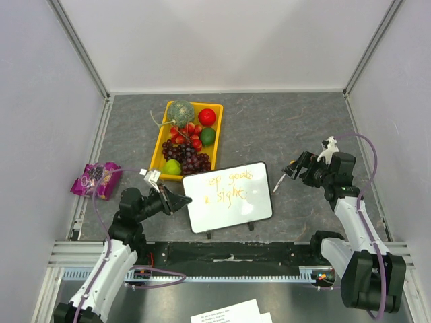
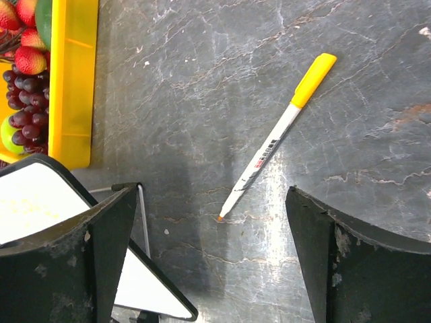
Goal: Write a sentence on the whiteboard
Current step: Reset both arms
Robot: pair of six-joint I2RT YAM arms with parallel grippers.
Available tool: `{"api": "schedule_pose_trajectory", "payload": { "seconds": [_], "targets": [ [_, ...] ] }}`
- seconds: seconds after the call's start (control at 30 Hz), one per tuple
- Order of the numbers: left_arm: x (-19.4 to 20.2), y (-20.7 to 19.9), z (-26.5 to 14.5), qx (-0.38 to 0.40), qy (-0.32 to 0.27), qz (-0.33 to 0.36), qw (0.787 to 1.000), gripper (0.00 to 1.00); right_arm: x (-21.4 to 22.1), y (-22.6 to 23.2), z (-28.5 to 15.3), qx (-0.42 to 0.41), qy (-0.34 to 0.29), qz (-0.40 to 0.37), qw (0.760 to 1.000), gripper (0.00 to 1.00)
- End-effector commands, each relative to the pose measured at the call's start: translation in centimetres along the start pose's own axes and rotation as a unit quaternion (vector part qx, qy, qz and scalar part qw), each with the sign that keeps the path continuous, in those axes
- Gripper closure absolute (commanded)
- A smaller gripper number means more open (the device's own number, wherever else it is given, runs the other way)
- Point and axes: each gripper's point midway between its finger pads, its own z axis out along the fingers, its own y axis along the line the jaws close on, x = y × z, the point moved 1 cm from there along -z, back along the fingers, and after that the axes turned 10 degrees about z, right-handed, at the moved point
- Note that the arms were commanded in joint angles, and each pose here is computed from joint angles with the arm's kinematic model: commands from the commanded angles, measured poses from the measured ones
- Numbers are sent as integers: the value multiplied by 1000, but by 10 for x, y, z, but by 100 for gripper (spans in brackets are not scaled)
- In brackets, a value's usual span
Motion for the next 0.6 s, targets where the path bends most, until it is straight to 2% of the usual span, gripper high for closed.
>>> {"api": "schedule_pose_trajectory", "payload": {
  "seconds": [0.0,0.3,0.47,0.57],
  "targets": [
    [-6,28,-4,-97,-28,-33,994,98,6,12,-2,-34,15,-20,999,2],
    [-7,33,-8,-123,-39,-58,990,96,22,25,0,-63,36,-30,997,2],
    [-7,33,-8,-122,-39,-60,990,81,29,26,0,-66,46,-33,996,2],
    [-9,31,-8,-120,-41,-61,990,65,31,27,0,-68,48,-35,996,2]
  ]
}}
